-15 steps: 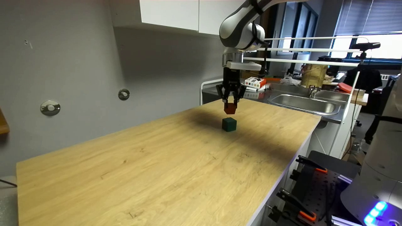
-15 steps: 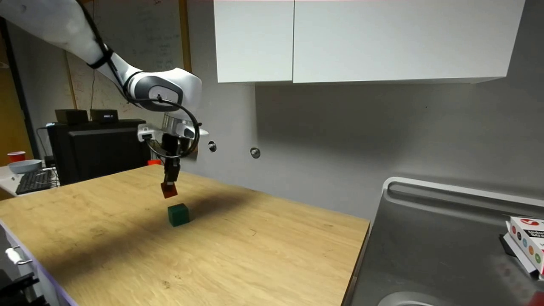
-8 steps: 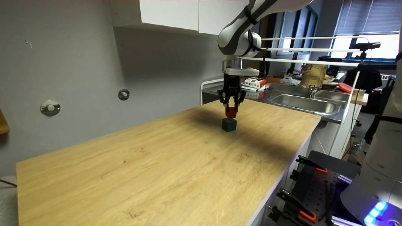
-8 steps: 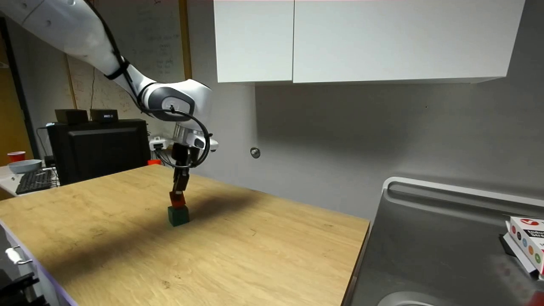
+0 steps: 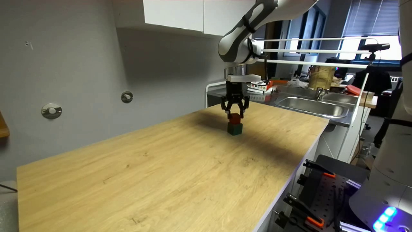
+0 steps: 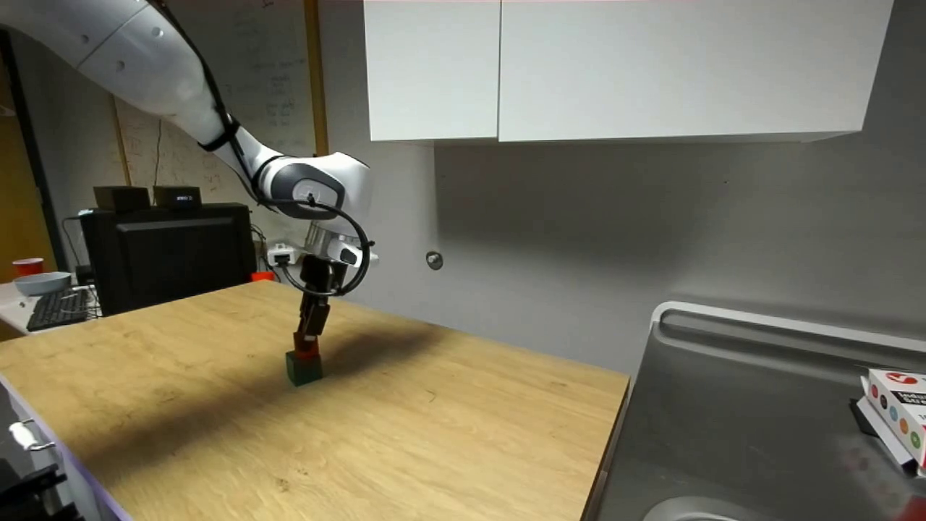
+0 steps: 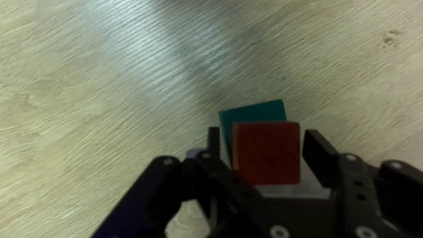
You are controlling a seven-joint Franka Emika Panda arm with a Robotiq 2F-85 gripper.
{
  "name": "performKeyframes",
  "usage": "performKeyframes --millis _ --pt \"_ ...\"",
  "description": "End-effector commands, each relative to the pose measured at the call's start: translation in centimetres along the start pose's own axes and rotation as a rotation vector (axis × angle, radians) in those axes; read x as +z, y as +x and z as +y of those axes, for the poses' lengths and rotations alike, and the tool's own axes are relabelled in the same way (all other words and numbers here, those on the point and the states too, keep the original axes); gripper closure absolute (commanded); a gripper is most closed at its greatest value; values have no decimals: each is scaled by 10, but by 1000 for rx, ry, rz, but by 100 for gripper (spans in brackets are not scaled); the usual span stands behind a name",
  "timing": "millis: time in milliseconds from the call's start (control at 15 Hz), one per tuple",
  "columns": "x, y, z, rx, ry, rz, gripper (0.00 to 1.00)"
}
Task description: Put the blocks one on top of the other
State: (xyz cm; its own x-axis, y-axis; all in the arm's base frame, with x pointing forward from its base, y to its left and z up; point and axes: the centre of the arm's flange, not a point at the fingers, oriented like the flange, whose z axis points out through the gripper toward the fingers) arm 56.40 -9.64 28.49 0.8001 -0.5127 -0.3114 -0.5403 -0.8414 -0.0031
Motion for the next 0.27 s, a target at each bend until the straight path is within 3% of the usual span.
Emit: performKeyframes --millis 0,200 --pt "-4 3 -5 3 -17 -19 2" --pt "-13 -8 -10 -20 -38 4 0"
